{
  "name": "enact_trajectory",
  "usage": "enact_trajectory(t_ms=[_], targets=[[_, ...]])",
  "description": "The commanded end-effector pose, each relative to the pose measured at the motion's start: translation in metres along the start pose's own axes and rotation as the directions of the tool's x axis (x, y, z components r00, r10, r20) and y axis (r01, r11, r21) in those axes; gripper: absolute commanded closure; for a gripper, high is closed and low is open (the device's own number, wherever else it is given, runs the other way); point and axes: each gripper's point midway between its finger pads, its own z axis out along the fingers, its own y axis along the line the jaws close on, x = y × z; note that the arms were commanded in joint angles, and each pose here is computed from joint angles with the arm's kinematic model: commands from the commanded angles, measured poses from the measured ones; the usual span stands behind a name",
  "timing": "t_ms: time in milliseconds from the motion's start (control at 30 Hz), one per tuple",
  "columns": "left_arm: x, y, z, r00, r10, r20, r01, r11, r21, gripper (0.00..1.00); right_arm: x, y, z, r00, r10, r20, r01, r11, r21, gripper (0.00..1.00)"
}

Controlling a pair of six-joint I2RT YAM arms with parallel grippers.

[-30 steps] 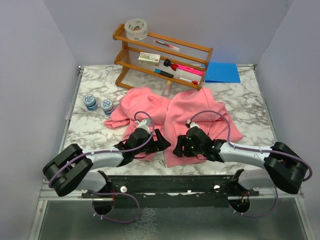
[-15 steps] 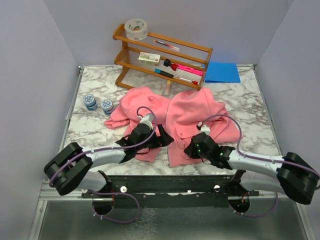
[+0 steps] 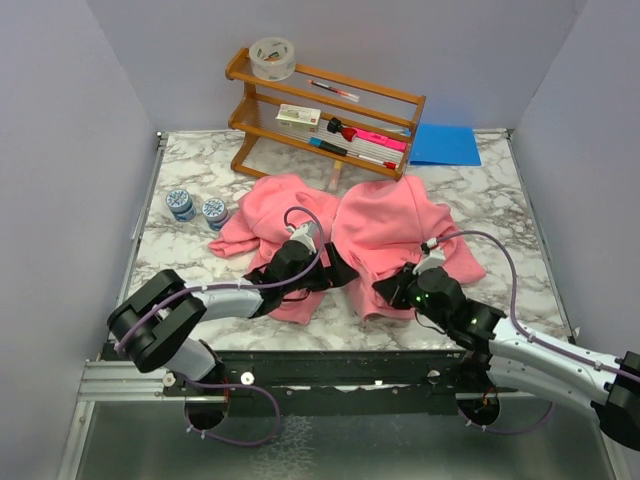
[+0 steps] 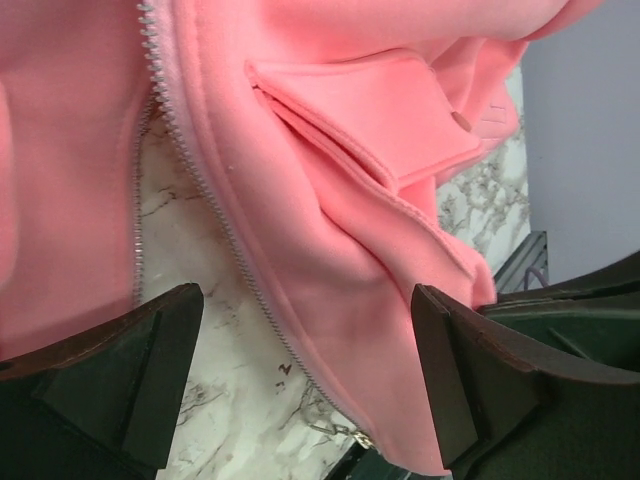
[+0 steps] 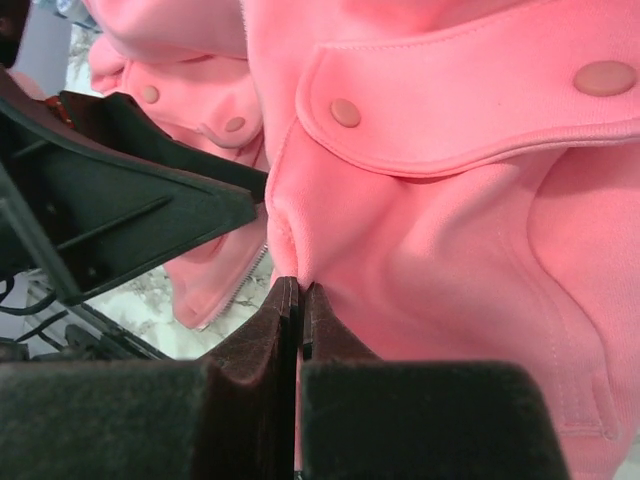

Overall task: Zip up the jacket
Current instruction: Pick up the jacket from the center of the board.

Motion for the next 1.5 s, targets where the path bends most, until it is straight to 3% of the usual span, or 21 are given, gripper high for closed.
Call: enact_trajectory(t_ms=[0,67,100,200,267,367,467,733,900,1067,1467], targets=[[0.004,-0.02,0.001,0.999,-0.033,-0.01,0.034,0.993,0.115,0.08,0.007,-0.03,0.001,1.0,-0.003,-0.02,0.006,0.989,0.145,1.0],[0.004,-0.018,0.002,0.999,-0.035,-0.005,0.035,0.993,0.109,0.07,0.009,-0.048,-0.001,0.999,-0.034,-0.04,0.043,0.969,0.242,1.0],[0.005,-0.015,0.002,0.999,-0.034,-0.002,0.034,0.994,0.099,0.07,0.008,-0.056,-0.003,0.997,-0.061,-0.053,0.074,0.954,0.289,0.95],[0.006,-0.005,0.002,0.999,-0.044,0.008,0.044,0.997,0.065,0.07,-0.003,-0.065,-0.011,0.987,-0.14,-0.08,0.16,0.912,0.378,0.67],[0.007,0.003,0.001,0.998,-0.052,0.019,0.051,0.998,0.033,0.07,-0.015,-0.056,-0.013,0.979,-0.188,-0.074,0.202,0.912,0.357,0.61],[0.003,0.012,-0.002,0.997,-0.054,0.045,0.055,0.998,-0.008,0.07,-0.024,-0.021,-0.015,0.958,-0.268,-0.099,0.284,0.935,0.214,0.57],[-0.002,0.018,-0.007,0.996,-0.048,0.077,0.052,0.997,-0.052,0.07,-0.02,0.004,-0.017,0.938,-0.293,-0.185,0.317,0.941,0.117,0.53],[-0.03,0.016,-0.028,0.977,-0.048,0.207,0.068,0.994,-0.09,0.08,0.023,0.019,-0.013,0.907,-0.258,-0.334,0.308,0.945,0.107,0.35],[-0.059,0.006,-0.056,0.949,-0.016,0.315,0.054,0.992,-0.113,0.08,0.053,0.039,-0.009,0.896,-0.259,-0.36,0.316,0.942,0.11,0.33],[-0.082,0.005,-0.082,0.914,0.042,0.404,0.028,0.986,-0.167,0.07,0.076,0.028,0.001,0.868,-0.28,-0.41,0.372,0.914,0.164,0.33],[-0.076,0.012,-0.087,0.917,0.057,0.394,0.013,0.985,-0.174,0.07,0.109,-0.015,0.023,0.808,-0.303,-0.505,0.484,0.831,0.275,0.33]])
